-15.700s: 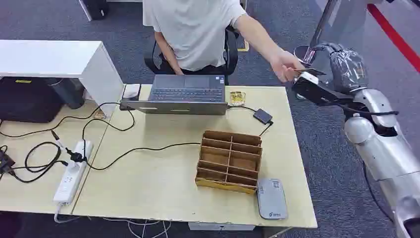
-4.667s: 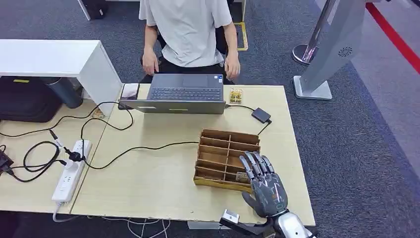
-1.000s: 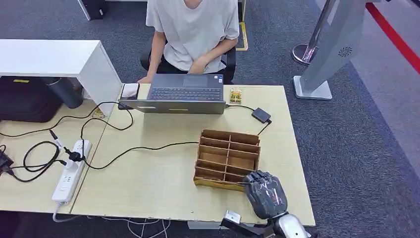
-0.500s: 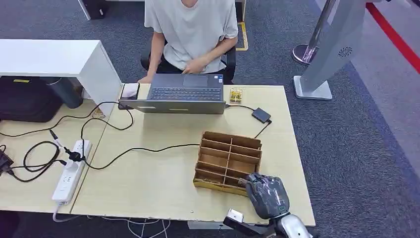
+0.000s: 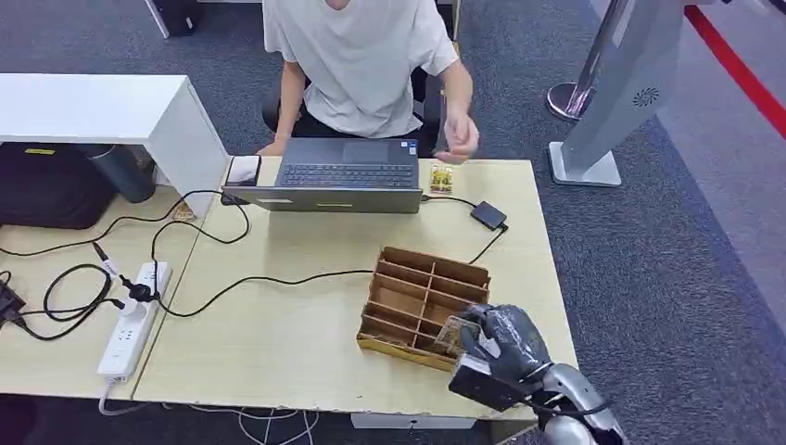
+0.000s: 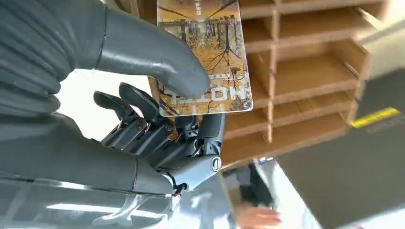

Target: Pass the card to the sensor for recognition and then transmit it.

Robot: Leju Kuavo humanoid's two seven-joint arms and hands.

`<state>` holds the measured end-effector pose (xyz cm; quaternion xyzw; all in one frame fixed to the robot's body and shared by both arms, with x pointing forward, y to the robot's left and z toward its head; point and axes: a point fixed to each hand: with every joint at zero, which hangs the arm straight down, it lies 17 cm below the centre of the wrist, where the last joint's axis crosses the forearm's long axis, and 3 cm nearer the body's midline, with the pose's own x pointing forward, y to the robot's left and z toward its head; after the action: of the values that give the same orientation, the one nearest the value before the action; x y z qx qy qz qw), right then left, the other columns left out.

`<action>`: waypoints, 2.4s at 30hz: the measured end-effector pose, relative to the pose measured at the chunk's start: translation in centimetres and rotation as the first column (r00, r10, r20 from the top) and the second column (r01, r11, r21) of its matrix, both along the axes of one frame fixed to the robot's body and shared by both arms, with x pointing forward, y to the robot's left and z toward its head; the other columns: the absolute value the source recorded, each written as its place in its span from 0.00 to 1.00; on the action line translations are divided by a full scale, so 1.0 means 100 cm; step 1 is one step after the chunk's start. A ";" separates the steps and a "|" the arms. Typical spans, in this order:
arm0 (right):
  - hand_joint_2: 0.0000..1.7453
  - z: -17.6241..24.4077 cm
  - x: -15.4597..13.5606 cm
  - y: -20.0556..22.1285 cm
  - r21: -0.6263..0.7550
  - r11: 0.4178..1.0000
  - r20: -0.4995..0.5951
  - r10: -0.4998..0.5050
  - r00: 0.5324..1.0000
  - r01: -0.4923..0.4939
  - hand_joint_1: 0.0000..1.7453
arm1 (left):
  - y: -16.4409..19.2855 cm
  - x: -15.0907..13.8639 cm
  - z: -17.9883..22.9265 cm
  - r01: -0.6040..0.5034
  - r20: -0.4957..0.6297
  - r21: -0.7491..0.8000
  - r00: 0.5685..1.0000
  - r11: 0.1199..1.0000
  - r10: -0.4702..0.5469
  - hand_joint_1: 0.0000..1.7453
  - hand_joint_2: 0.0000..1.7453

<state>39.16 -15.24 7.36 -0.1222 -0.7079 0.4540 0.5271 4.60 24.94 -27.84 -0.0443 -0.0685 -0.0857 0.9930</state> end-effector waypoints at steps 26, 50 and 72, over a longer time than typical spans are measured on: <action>1.00 0.266 0.162 -0.052 -0.014 0.890 0.792 -0.268 0.549 0.455 1.00 | 0.003 0.006 0.001 0.108 0.019 0.006 0.994 0.994 -0.108 0.00 1.00; 1.00 0.217 0.160 -0.053 -0.095 0.866 0.770 -0.249 0.587 0.491 0.00 | 0.002 0.006 0.001 0.106 0.021 0.002 0.994 0.994 -0.106 0.00 1.00; 1.00 0.112 -0.042 -0.541 -0.397 0.149 0.726 -0.552 0.409 0.906 0.00 | 0.006 -0.010 -0.002 0.000 -0.037 0.026 0.999 1.000 0.001 0.00 1.00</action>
<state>34.95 -69.39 18.56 -0.7598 -0.3758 0.3365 0.4103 3.56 25.53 -28.04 -0.0329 -0.0492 -0.0855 0.9946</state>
